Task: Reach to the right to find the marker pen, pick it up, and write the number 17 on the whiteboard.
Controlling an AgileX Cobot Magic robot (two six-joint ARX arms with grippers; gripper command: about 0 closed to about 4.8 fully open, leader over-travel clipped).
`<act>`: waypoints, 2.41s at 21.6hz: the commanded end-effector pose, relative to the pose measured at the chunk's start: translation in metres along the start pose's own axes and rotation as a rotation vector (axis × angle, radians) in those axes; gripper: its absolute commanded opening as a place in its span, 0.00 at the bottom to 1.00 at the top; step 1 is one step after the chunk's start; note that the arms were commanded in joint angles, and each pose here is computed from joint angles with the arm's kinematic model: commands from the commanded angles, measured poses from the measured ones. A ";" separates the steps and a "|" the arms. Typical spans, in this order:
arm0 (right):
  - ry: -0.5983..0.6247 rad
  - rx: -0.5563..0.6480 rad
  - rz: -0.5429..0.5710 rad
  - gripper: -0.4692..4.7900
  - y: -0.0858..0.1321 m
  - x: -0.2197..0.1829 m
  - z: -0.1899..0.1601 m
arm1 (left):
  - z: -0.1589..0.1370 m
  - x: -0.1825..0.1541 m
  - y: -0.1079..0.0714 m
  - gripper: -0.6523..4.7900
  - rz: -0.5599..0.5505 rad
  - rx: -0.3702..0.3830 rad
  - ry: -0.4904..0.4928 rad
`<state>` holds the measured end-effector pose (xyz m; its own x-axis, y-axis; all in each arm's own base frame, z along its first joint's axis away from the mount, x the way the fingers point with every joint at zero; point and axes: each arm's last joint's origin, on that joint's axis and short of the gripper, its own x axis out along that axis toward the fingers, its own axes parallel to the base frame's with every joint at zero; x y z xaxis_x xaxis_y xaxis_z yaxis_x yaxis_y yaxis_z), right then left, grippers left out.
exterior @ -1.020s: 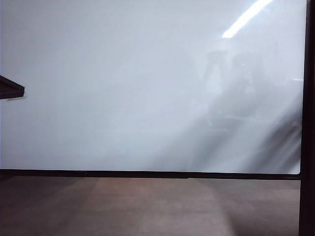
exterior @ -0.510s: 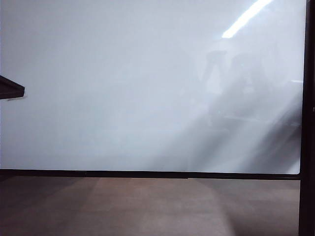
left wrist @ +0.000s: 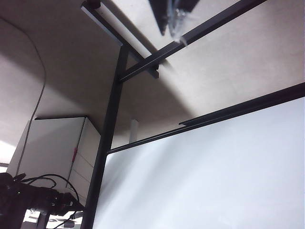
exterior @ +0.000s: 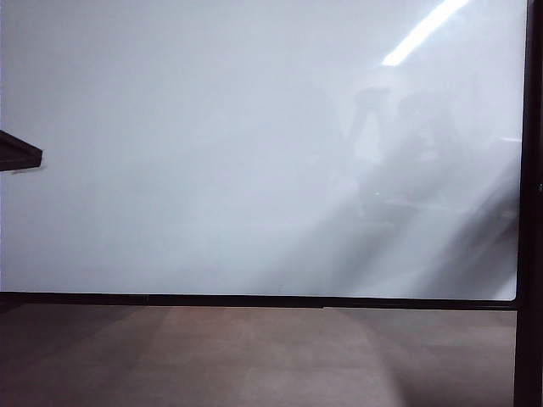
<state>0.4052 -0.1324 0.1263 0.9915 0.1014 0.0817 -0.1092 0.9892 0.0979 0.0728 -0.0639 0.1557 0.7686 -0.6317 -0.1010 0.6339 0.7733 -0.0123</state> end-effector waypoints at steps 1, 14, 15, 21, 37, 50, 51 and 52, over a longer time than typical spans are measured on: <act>0.045 0.022 -0.005 0.16 -0.001 -0.001 -0.004 | 0.001 0.000 0.000 0.11 -0.005 0.002 -0.009; 0.051 0.036 -0.044 0.35 -0.011 -0.018 -0.011 | 0.001 0.000 0.000 0.11 -0.005 0.002 -0.009; 0.045 0.034 -0.043 0.43 -0.011 -0.018 -0.010 | 0.001 0.000 0.000 0.11 -0.005 0.002 -0.009; -0.006 0.009 -0.015 0.53 -0.001 -0.013 -0.005 | 0.001 0.000 0.000 0.11 -0.005 0.002 -0.009; -0.056 -0.002 -0.024 0.47 -0.003 -0.002 0.007 | 0.001 0.000 0.000 0.11 -0.004 0.002 -0.009; -0.036 0.001 -0.019 0.37 -0.001 0.003 0.007 | 0.001 0.000 0.000 0.11 -0.005 0.002 -0.009; -0.036 0.001 -0.019 0.36 -0.001 0.003 0.007 | 0.001 0.000 0.000 0.11 -0.005 0.002 -0.009; -0.036 0.001 -0.019 0.36 -0.001 0.003 0.007 | 0.001 0.000 0.000 0.11 -0.005 0.002 -0.009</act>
<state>0.4073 -0.1338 0.1297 0.9923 0.0765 0.0972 -0.0871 0.9900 0.1107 0.0728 -0.0639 0.1555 0.7684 -0.6316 -0.1033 0.6339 0.7733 -0.0122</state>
